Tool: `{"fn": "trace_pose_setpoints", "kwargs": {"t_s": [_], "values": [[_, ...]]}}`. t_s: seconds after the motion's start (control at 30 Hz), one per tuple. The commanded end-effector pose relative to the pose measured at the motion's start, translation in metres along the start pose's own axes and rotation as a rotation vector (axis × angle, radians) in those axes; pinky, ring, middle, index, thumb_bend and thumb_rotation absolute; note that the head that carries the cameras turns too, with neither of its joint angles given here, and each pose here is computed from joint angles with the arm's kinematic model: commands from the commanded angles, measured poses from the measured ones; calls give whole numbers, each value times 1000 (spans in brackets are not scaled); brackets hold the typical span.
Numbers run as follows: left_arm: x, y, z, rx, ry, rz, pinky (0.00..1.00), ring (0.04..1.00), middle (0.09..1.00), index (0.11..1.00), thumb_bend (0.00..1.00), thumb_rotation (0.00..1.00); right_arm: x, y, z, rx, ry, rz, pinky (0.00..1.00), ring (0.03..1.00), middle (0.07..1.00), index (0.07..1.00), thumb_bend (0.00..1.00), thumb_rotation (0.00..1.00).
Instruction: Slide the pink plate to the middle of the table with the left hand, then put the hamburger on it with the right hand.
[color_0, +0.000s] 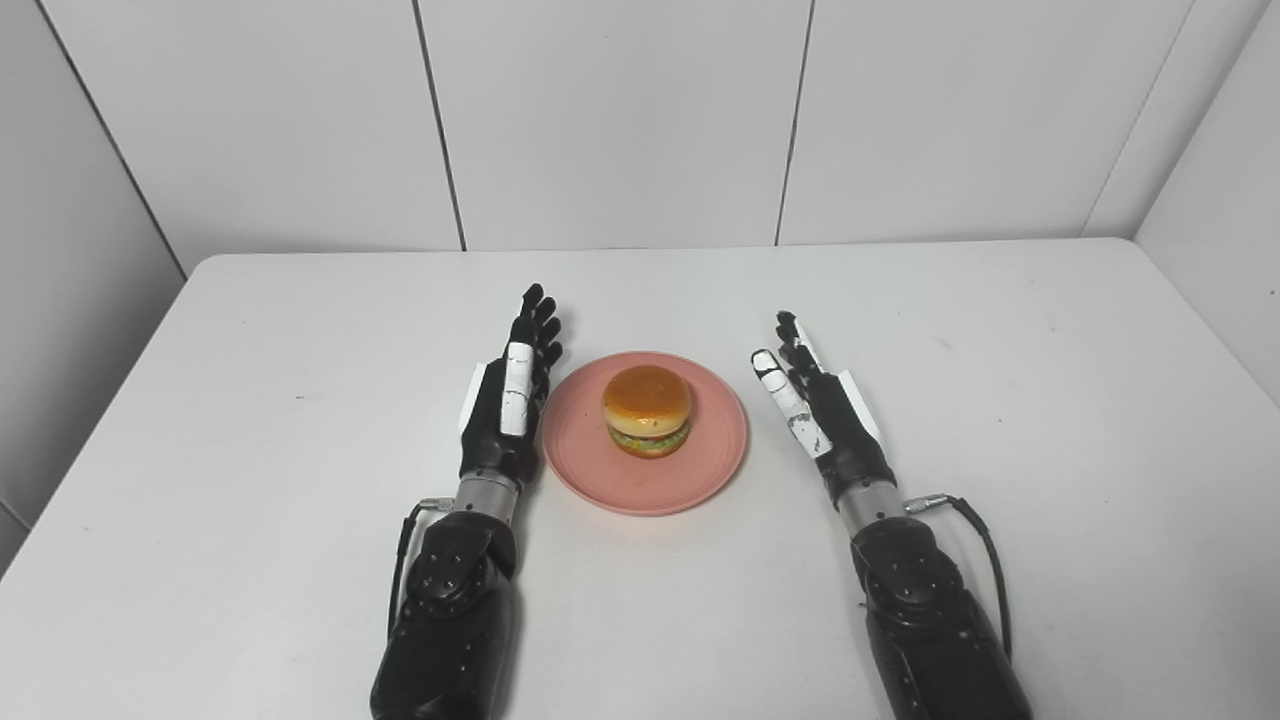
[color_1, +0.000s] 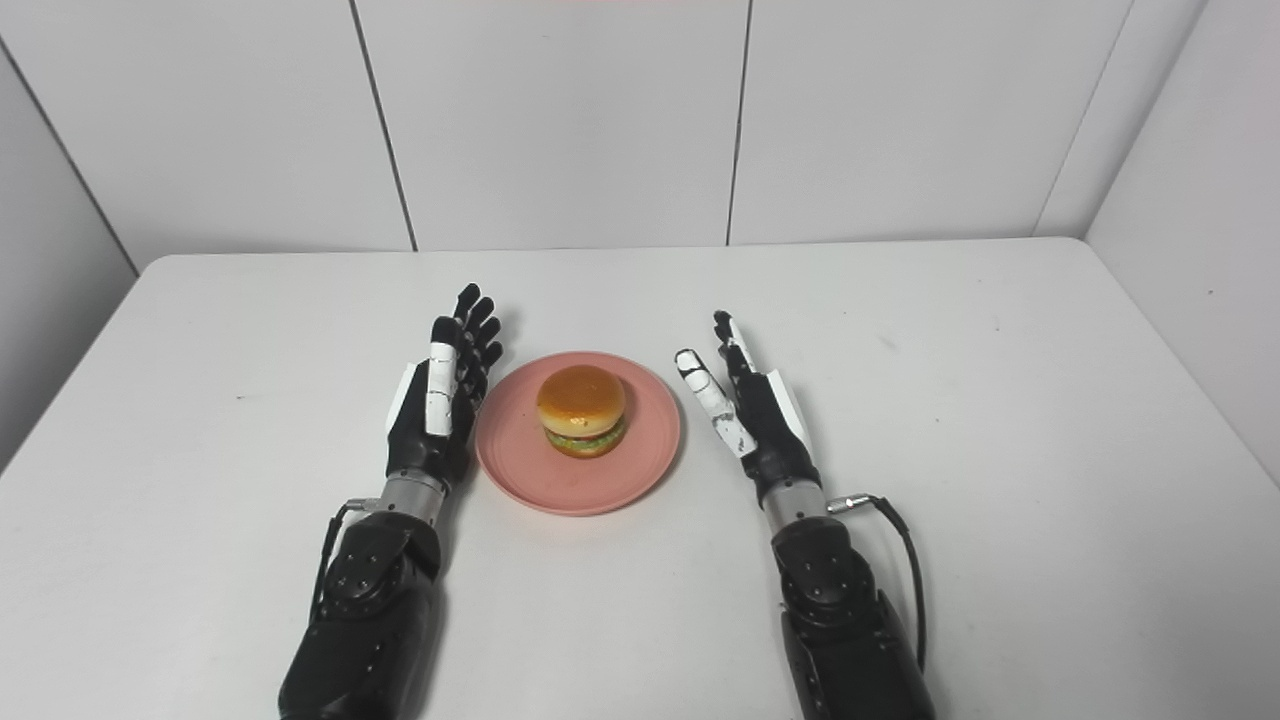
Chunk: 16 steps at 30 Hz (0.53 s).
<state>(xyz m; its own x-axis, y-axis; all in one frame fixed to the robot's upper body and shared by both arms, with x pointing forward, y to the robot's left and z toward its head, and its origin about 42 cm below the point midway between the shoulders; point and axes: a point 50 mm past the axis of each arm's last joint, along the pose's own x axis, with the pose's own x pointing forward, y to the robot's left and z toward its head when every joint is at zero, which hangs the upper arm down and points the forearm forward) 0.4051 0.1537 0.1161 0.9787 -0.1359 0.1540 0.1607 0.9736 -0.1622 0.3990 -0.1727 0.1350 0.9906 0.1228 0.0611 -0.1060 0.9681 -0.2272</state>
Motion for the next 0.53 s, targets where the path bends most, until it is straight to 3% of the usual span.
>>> {"fn": "trace_pose_setpoints", "kwargs": {"t_s": [0.0,0.17,0.5], "values": [[-12,14,-15,25,24,29,1000,1000,1000,1000,800,1000,11,3,20,54,-120,-35,1000,1000,1000,1000,644,1000],[-12,21,-18,41,29,34,1000,1000,1000,1000,809,1000,11,8,15,140,-146,-73,1000,1000,1000,1000,587,1000],[-13,27,-19,42,42,40,1000,1000,1000,1000,819,1000,11,9,9,208,-145,-102,1000,1000,1000,1000,563,1000]]}}
